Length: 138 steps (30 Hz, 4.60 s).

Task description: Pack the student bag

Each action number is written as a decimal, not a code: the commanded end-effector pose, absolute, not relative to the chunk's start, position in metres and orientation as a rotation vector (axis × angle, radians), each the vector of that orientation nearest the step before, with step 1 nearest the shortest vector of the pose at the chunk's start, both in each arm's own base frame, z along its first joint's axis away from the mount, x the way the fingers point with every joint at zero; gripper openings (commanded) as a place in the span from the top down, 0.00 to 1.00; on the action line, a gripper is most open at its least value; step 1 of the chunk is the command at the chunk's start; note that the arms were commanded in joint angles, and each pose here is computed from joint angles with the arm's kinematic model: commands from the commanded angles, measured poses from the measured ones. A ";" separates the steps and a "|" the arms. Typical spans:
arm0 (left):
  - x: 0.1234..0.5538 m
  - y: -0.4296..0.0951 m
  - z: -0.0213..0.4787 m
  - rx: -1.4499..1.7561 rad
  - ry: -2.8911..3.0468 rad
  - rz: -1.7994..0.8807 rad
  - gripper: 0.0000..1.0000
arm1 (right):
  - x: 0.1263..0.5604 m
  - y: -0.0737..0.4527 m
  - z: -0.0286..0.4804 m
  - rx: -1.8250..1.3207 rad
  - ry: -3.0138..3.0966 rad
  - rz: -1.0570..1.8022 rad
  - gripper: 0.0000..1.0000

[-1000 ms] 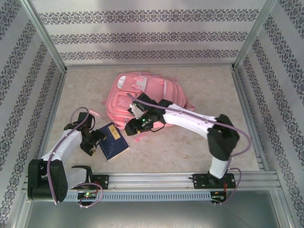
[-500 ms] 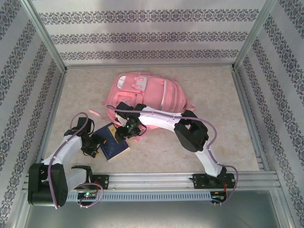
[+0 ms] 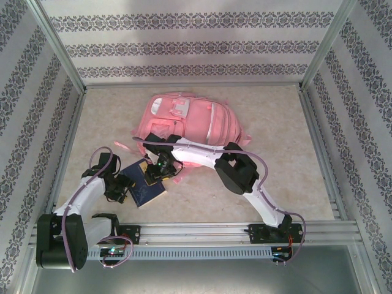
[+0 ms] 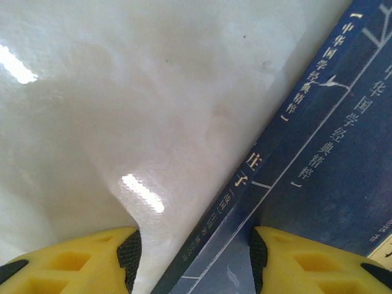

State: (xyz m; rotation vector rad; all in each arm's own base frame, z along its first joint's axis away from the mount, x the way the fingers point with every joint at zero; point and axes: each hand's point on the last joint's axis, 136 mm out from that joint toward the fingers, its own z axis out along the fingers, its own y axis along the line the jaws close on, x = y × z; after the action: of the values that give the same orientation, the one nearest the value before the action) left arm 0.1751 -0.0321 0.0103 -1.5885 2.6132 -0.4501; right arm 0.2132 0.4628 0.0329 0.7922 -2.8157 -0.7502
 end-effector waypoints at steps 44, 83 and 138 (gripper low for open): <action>0.198 -0.063 0.072 -1.243 2.704 -0.731 0.10 | 0.191 0.382 0.092 0.746 -2.838 -0.846 1.00; 0.223 -0.151 0.116 -0.811 2.418 -1.344 1.00 | 0.223 0.336 0.123 -0.082 -2.530 -1.276 0.51; 0.339 -0.144 0.444 -0.931 1.424 -1.462 1.00 | 0.326 0.359 0.431 -0.732 -2.649 -2.595 0.23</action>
State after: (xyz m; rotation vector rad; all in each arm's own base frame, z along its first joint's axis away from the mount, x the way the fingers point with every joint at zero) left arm 0.3466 -0.1465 0.4167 -0.9453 1.5255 -1.3978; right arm 0.3191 0.3622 0.4051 -0.6753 -2.6720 -2.4624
